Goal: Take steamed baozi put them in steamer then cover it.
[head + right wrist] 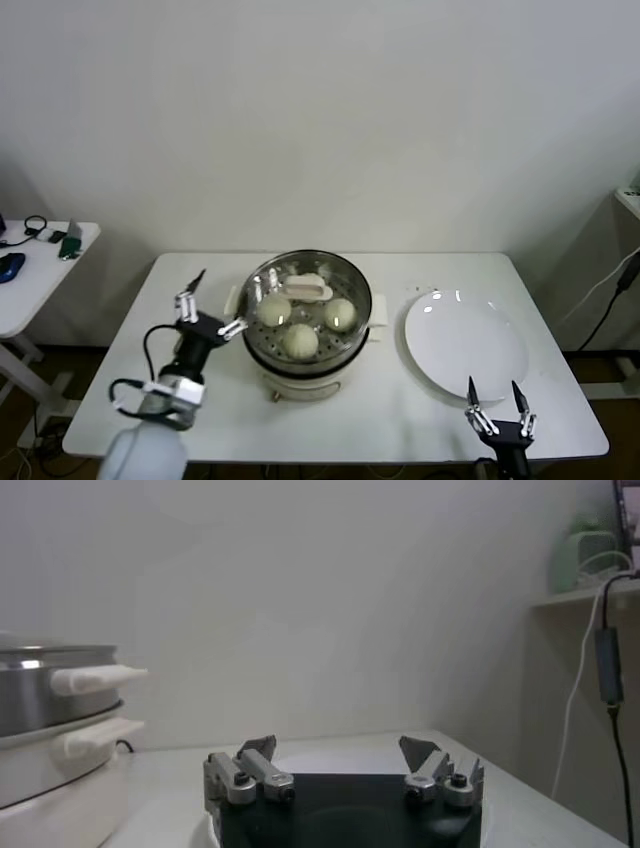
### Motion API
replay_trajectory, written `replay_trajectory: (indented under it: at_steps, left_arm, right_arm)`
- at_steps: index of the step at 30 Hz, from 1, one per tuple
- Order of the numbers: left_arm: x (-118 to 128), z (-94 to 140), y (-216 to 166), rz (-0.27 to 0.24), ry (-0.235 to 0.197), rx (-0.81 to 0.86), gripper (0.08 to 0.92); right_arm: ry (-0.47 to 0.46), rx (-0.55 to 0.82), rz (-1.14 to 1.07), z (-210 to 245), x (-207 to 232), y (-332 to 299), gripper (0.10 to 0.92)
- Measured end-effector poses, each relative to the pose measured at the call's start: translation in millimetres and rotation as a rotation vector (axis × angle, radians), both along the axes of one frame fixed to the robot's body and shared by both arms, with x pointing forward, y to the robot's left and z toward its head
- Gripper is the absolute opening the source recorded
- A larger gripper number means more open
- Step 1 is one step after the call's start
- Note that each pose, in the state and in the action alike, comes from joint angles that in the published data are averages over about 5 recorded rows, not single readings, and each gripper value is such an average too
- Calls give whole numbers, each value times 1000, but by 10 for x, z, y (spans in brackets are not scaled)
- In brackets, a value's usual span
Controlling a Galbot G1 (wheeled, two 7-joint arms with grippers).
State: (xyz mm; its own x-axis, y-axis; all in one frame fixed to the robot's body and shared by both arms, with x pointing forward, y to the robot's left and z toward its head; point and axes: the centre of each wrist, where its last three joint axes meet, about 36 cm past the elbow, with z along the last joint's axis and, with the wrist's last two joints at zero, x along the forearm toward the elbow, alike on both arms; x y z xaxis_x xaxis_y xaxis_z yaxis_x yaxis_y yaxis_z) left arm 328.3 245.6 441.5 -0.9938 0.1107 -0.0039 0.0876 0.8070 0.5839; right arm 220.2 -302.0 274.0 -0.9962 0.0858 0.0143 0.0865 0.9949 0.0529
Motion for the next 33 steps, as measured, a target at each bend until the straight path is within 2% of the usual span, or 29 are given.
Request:
replay_trajectory:
  at_steps: [8,18,24,33]
  left_arm:
    - [-214,-474,492,80,18,-269,823]
    - [-512,-1058,656,141,39,-443,823]
    - [-636,-1231,637,144,46,-489,823]
    - [-733,-1311,576,140,54,-532,823]
  right_arm:
    - [0,-19,23,15,25,27,823]
    - [5,-25,42,17,10,48,823]
    - [3,-23,47,14,4,69,823]
    - [1,-22,56,17,13,99,823]
